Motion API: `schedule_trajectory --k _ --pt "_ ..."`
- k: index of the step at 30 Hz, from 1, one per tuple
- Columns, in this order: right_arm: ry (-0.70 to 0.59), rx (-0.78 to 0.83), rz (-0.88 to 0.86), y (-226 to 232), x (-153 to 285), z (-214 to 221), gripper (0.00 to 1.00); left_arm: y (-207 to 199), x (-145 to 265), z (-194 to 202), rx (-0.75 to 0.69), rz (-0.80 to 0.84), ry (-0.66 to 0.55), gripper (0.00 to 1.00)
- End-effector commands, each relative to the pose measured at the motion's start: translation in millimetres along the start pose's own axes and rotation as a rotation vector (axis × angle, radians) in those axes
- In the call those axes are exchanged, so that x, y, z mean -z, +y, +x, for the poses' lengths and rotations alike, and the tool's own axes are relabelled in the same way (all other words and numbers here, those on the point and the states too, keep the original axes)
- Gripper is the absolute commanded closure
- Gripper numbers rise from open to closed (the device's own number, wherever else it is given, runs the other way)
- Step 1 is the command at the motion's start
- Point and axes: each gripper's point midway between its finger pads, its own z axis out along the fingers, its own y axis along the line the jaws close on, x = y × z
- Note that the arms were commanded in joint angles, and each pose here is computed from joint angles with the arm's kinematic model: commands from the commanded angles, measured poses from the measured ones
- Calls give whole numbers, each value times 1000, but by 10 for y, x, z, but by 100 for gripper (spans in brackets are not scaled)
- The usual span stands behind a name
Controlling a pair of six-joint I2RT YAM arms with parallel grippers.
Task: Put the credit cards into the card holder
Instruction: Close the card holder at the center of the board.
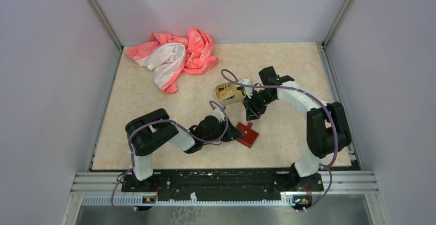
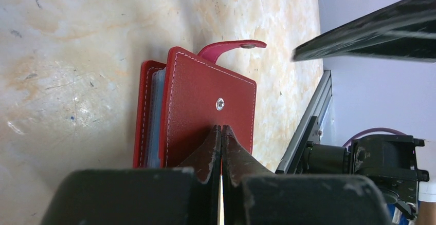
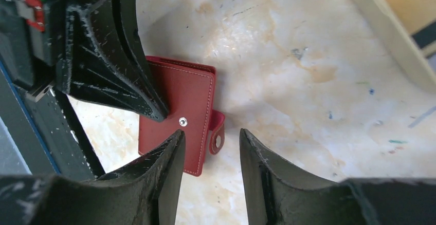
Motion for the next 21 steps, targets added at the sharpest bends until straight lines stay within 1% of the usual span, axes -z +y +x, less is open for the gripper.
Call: schedule_trajectory --k 1,6,12,18,21 --pt "-100 60 -20 114 223 -166 57 118 4 69 -7 -17 23 100" --pt "-48 59 -96 162 177 -24 57 102 7 75 -8 -10 25 100" --pt "8 25 -107 89 81 127 59 92 8 87 -6 -2 31 100" --pt "43 -5 -45 -61 17 201 60 98 12 97 -6 -1 34 100" --pt "43 -15 -39 -84 0 198 64 93 11 101 -5 3 36 100"
